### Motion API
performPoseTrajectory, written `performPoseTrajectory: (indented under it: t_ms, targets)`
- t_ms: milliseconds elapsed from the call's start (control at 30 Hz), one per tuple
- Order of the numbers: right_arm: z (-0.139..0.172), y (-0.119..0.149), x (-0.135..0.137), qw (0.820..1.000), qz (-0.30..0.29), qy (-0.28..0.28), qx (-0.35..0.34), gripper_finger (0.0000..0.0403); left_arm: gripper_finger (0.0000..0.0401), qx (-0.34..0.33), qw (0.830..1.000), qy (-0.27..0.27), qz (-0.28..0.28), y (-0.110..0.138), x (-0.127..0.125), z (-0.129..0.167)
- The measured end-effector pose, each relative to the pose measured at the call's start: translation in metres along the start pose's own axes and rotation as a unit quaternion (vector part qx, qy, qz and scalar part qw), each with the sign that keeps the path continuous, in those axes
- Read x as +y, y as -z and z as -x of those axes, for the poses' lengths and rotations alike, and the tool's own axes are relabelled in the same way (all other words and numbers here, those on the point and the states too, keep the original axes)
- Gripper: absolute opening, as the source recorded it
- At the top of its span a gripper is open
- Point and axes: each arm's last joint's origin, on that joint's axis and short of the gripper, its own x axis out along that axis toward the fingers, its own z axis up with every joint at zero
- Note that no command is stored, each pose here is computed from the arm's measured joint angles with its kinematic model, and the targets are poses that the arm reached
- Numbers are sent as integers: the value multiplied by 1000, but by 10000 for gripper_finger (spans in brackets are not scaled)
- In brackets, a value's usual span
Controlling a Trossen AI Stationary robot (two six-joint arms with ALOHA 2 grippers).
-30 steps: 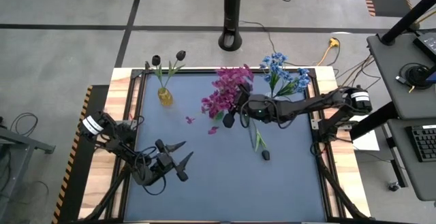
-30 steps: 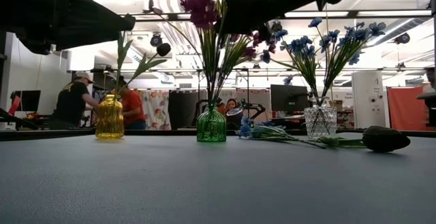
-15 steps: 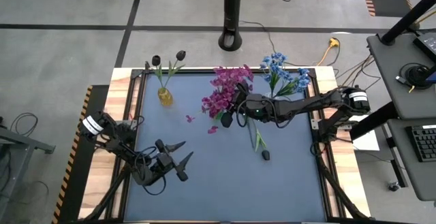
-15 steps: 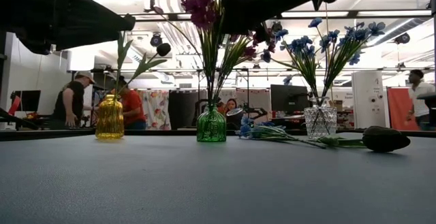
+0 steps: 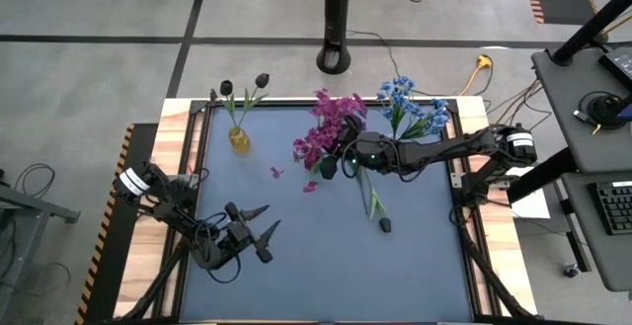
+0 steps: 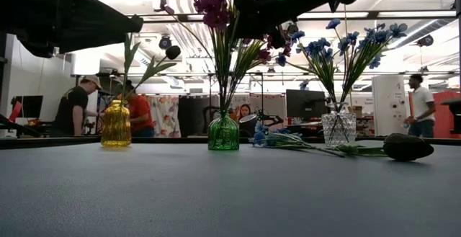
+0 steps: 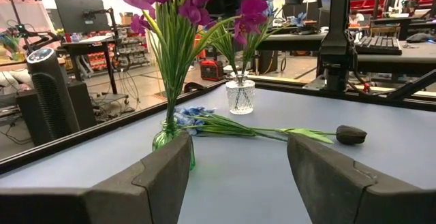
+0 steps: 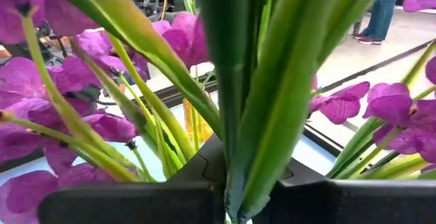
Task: Sort flowers into vase by color
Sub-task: Put the purple flowers into the green vase
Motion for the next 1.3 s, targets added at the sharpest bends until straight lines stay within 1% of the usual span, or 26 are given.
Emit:
performPoseTrajectory:
  t_ms: [200,300,467,533,667,733,833,900,967,1200,1300]
  targets:
    - [4,-4,-3,1000,6,3,-1,22,227,0,1000,0,0,0,0,0]
    - [7,-12,-3,1000,9,4,7,22,227,0,1000,0,1,0,0,0]
    - [10,-32,-1,998,32,13,61,22,227,0,1000,0,6,-2,-2,0]
    - [9,-35,0,996,45,16,79,22,227,-1,1000,0,10,-4,-4,0]
    - [9,-42,4,994,63,-18,83,22,227,-2,1000,1,24,-9,-10,-1]
    - [9,-46,3,994,61,-33,79,22,227,-4,999,16,31,-13,-15,-1]
    - [9,-49,3,994,64,-49,78,22,227,-15,996,85,7,-18,-23,-1]
    - [8,-50,1,993,71,-50,76,22,227,-22,994,106,-18,-20,-25,-1]
    - [7,-50,-2,993,75,-51,76,22,227,-25,994,99,-37,-24,-24,-2]
    - [5,-50,-10,992,67,-56,88,22,227,-30,996,71,-53,-41,-10,-8]
    - [3,-49,-11,992,67,-54,92,22,227,-32,994,65,-76,-44,-7,-9]
